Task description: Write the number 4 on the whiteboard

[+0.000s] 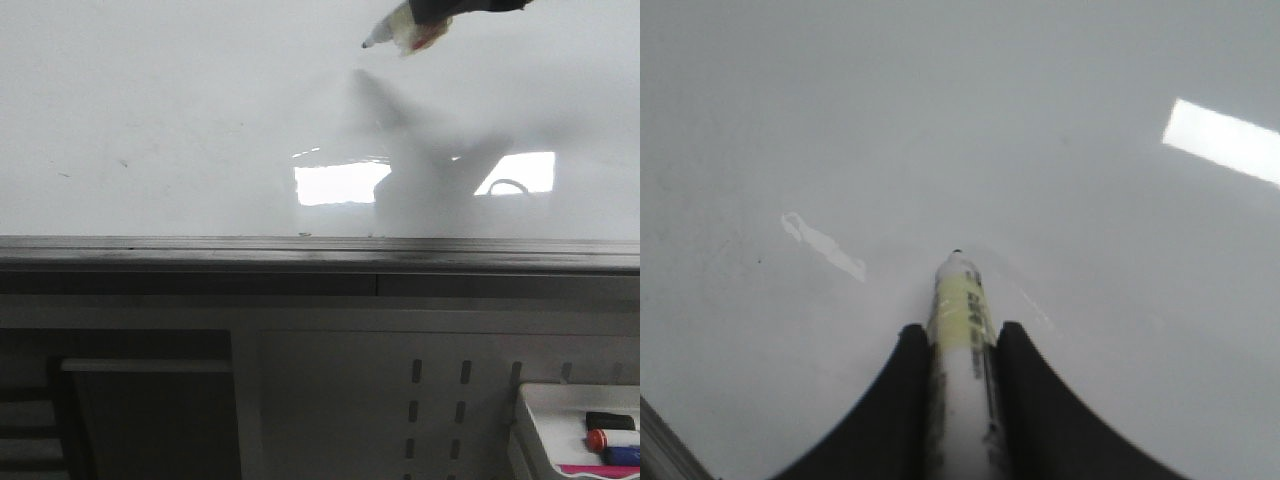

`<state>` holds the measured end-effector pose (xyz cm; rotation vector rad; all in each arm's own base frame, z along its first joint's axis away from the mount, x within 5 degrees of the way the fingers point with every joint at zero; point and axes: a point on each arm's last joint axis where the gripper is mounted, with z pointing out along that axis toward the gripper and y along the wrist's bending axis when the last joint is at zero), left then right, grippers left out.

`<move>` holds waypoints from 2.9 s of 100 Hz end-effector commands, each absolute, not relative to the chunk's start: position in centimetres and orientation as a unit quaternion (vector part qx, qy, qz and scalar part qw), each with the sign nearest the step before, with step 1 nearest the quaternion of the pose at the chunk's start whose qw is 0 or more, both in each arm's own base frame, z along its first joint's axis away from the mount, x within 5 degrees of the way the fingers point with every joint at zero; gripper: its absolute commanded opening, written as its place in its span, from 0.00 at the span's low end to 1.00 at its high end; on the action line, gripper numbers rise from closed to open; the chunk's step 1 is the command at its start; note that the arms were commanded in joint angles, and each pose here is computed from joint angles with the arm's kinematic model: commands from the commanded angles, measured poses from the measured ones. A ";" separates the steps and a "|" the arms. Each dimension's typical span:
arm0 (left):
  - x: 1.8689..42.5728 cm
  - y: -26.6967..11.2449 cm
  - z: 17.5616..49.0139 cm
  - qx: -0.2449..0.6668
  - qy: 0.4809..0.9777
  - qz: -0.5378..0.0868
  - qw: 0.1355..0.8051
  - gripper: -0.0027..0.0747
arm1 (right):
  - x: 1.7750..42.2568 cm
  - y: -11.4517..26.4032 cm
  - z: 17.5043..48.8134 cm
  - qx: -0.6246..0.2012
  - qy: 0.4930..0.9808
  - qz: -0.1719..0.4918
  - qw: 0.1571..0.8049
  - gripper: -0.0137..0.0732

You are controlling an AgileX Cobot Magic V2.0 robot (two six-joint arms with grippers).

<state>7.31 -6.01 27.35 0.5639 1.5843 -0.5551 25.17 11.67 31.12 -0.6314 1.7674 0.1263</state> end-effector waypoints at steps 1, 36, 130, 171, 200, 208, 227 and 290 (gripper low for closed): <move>7.4 -5.9 28.5 0.220 0.684 -0.259 0.645 0.01 | 25.9 11.7 33.3 -0.263 0.733 0.052 0.625 0.09; 7.2 -6.2 28.6 0.219 0.680 -0.282 0.641 0.01 | 27.0 12.2 31.4 -0.274 0.779 0.047 0.563 0.09; 6.9 -6.5 28.7 0.227 0.673 -0.306 0.634 0.01 | 25.6 13.0 30.2 -0.276 0.826 0.078 0.485 0.10; 6.9 -6.5 28.7 0.228 0.672 -0.305 0.635 0.01 | 23.8 5.1 32.7 -0.186 0.871 -0.008 0.455 0.10; 6.9 -6.5 28.7 0.230 0.672 -0.308 0.634 0.01 | 21.2 7.9 36.0 -0.206 0.810 0.064 0.545 0.10; 6.9 -6.5 28.7 0.230 0.671 -0.308 0.634 0.01 | 21.0 9.0 36.6 -0.222 0.786 0.080 0.571 0.10; 6.8 -6.6 28.7 0.233 0.670 -0.311 0.632 0.01 | 22.7 10.1 35.6 -0.227 0.780 0.082 0.578 0.10; 6.7 -6.7 28.7 0.236 0.668 -0.318 0.630 0.01 | 25.9 10.8 32.8 -0.227 0.795 0.067 0.559 0.10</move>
